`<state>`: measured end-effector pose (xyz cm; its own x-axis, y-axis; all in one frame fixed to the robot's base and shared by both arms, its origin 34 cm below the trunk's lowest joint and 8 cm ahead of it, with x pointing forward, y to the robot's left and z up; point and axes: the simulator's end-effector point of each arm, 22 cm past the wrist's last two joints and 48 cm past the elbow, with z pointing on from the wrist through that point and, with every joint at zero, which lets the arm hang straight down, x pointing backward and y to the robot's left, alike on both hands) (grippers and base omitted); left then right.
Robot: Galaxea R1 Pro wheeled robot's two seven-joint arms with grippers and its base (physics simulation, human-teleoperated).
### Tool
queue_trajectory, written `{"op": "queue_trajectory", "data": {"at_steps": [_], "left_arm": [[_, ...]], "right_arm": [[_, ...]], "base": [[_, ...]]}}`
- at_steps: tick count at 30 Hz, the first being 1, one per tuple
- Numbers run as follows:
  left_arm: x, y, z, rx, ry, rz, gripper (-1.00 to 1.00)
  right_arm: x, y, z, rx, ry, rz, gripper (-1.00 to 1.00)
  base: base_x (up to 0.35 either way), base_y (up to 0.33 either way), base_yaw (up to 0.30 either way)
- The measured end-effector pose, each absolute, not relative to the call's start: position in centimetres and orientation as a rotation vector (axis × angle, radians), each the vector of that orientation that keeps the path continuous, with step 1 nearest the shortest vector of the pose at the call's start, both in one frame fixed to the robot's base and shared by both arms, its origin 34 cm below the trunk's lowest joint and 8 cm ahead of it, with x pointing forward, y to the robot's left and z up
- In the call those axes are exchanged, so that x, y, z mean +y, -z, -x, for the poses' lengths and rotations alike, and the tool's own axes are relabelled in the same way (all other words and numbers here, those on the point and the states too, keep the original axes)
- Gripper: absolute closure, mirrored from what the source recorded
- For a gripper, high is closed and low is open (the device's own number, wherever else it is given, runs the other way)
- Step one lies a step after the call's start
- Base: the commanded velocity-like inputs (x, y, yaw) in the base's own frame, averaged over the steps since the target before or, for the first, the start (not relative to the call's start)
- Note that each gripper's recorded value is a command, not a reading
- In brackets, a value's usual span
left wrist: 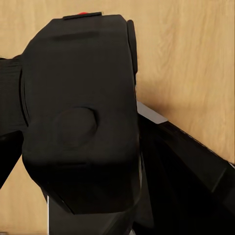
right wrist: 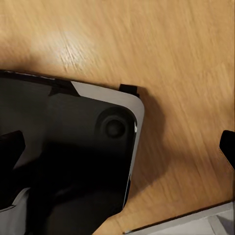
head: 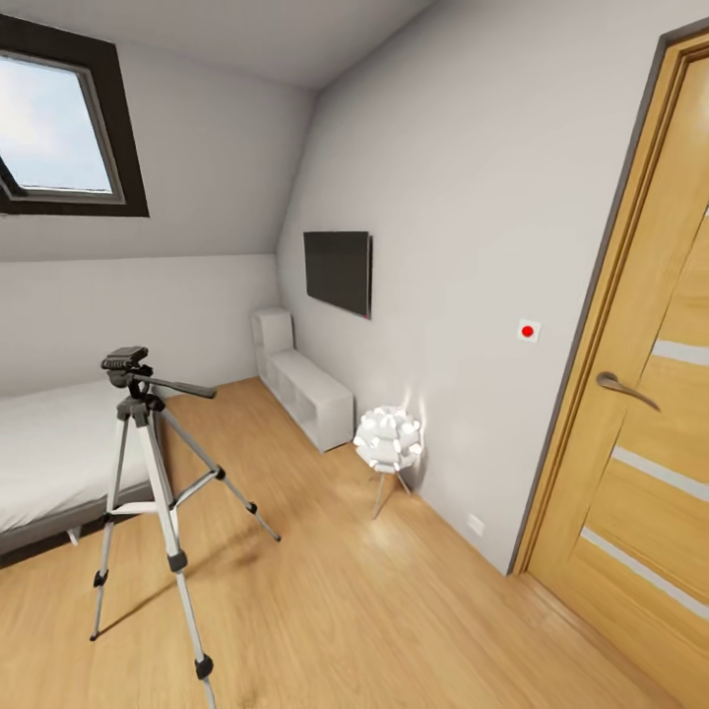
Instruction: Attach the digital camera to the camera tripod in the bedroom.
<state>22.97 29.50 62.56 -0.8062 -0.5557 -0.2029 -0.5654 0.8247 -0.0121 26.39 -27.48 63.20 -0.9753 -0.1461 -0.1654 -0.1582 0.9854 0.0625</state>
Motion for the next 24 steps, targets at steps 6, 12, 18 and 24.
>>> {"op": "queue_trajectory", "data": {"at_steps": [6,12,18,24], "left_arm": [[29.5,-62.56,-22.96,2.81,-0.073,0.873,1.0],[29.5,-62.56,-22.96,2.81,-0.073,0.872,1.0],[29.5,-62.56,-22.96,2.81,-0.073,0.873,1.0],[29.5,-62.56,-22.96,2.81,-0.073,0.873,1.0]], "right_arm": [[-27.69,-63.2,-26.43,2.968,-0.102,0.232,-1.0],[-27.58,-63.19,-26.42,2.968,-0.104,0.231,-1.0],[-27.66,-63.19,-26.47,2.967,-0.097,0.23,-1.0],[-27.65,-63.18,-26.46,2.967,-0.096,0.23,-1.0]], "base": [[0.0,0.0,0.3],[0.0,0.0,0.3],[0.0,0.0,0.3],[0.0,0.0,0.3]]}}
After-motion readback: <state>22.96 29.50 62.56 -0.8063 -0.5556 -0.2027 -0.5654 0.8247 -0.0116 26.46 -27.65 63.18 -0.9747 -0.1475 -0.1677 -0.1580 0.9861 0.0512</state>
